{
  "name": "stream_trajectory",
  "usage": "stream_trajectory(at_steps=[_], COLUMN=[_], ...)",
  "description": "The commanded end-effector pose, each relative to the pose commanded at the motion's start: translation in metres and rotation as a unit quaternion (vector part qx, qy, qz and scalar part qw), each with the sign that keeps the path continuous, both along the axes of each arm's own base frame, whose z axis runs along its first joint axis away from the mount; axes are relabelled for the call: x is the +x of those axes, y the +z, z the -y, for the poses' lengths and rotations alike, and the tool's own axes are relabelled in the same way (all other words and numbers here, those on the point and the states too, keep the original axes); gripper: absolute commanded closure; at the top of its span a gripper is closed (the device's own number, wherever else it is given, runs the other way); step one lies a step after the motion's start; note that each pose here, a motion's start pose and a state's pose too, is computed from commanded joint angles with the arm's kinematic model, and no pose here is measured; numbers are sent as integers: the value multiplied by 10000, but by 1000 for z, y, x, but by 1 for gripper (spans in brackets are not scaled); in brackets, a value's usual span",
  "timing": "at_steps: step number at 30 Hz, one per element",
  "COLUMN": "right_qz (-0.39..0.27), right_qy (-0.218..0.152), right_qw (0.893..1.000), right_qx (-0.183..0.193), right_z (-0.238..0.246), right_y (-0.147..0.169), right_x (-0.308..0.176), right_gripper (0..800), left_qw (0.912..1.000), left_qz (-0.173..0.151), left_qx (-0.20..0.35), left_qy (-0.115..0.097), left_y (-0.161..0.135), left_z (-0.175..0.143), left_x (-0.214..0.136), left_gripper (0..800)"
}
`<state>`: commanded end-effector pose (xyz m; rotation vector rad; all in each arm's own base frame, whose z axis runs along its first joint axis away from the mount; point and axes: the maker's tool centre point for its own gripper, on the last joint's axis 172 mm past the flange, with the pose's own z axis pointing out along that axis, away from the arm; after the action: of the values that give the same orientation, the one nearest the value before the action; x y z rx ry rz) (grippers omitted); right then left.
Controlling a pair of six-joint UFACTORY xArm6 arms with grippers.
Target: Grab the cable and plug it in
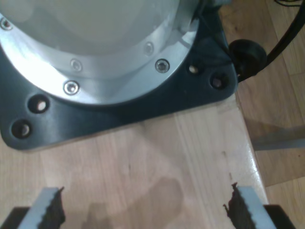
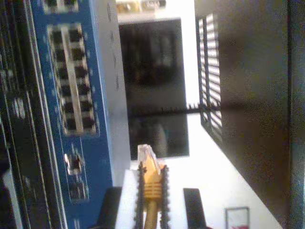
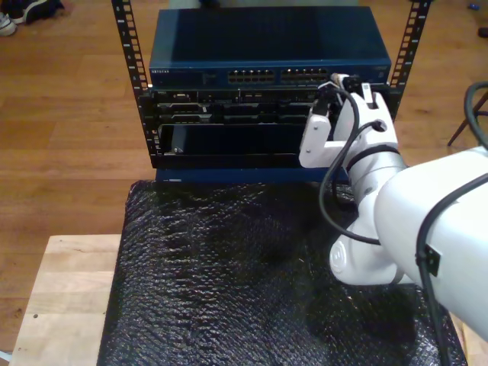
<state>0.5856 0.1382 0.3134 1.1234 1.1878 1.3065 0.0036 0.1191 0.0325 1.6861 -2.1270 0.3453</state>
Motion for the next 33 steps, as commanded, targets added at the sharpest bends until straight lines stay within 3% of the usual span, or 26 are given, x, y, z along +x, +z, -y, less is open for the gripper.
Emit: stream_trajectory(at_steps=[20, 33], right_qz=[391, 527], right_qy=[-479, -718], right_qw=[9974, 9956], right_qx=[-367, -294], right_z=[-6, -8], right_y=[-15, -19], right_x=[12, 34], right_gripper=[800, 800], left_qw=[10000, 10000], left_qz=[0, 0], left_qx=[0, 0], left_qy=[0, 0], left_y=[0, 0], left_z=[0, 0], left_x=[0, 0], left_gripper=[0, 0])
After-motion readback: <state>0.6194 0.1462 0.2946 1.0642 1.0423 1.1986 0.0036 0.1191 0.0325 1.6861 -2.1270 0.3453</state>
